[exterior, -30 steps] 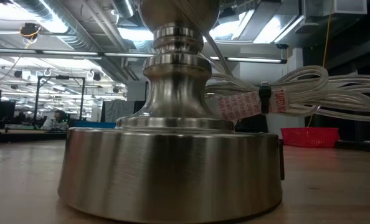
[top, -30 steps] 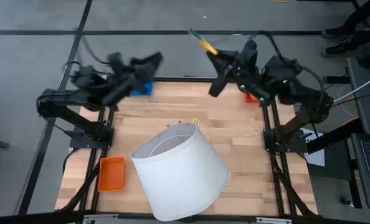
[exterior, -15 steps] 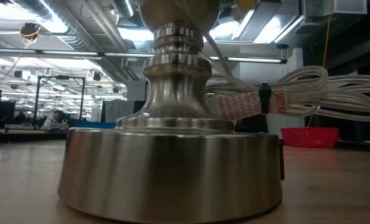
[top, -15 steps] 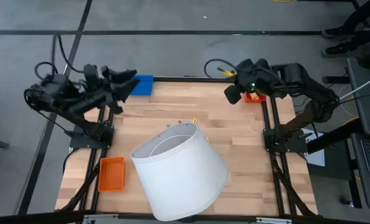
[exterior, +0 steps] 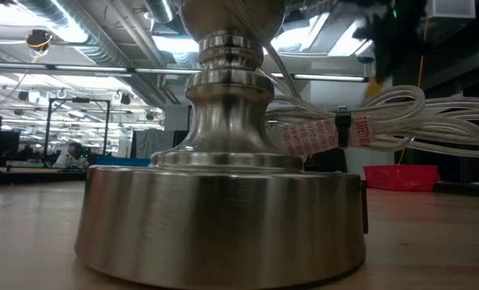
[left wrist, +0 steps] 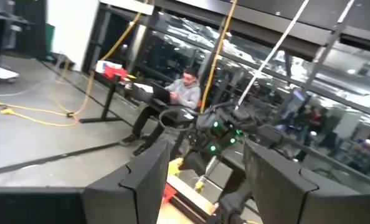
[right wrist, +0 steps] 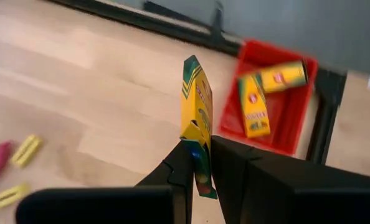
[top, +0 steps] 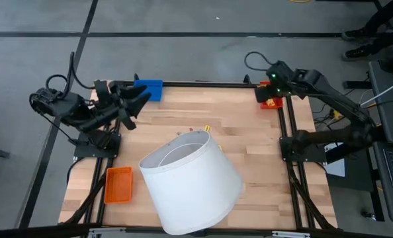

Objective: Pick & Place School Supplies
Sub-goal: Put the yellow crayon box into the red basket

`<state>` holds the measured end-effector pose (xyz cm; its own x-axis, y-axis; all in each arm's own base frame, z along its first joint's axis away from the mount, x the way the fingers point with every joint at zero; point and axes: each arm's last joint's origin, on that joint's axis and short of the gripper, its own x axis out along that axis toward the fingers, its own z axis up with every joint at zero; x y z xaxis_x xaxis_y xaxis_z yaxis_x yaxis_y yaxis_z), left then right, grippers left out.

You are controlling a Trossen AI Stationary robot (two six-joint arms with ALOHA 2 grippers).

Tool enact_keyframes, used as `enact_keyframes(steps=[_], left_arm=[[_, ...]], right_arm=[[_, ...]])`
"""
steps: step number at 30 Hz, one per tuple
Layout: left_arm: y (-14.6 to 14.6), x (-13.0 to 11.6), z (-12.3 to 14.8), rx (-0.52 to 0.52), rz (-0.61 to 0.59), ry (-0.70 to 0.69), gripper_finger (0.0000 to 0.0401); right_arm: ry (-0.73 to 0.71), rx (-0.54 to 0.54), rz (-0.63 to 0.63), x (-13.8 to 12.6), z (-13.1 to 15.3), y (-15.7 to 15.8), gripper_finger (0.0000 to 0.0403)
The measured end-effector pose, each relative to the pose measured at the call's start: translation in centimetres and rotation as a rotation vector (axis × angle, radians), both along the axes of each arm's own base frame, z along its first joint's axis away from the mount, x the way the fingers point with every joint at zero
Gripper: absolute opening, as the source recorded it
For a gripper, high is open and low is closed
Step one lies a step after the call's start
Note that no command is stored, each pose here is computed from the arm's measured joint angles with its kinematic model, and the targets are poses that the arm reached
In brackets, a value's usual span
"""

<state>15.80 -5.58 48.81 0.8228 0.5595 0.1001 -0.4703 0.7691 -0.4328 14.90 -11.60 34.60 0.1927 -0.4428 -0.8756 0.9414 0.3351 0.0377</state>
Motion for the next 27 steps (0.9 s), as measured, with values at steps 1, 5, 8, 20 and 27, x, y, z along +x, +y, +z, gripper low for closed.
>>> enact_keyframes(steps=[1, 5, 8, 20, 27], left_arm=[[0.0, 0.0, 0.0, -0.001, 0.002, 0.000, 0.0202], [0.0, 0.0, 0.0, -0.007, 0.001, -0.004, 0.0199], [0.0, 0.0, 0.0, -0.017, 0.020, -0.007, 0.0199], [-0.7, 1.2, -0.4, -0.032, 0.022, -0.011, 0.0198], [-1.1, 1.9, -0.6, -0.038, 0.026, -0.013, 0.0198]], right_arm=[[0.006, 0.023, -0.024, -0.3, -1.0, -0.4, 0.0040], [0.052, 0.080, -0.086, -1.1, -4.5, -1.5, 0.0040], [0.072, 0.071, -0.134, -1.4, -6.4, -2.1, 0.0040], [0.133, 0.015, -0.362, -3.8, -9.1, -4.1, 0.0039], [0.121, 0.029, -0.431, -4.6, -10.4, -4.5, 0.0039]])
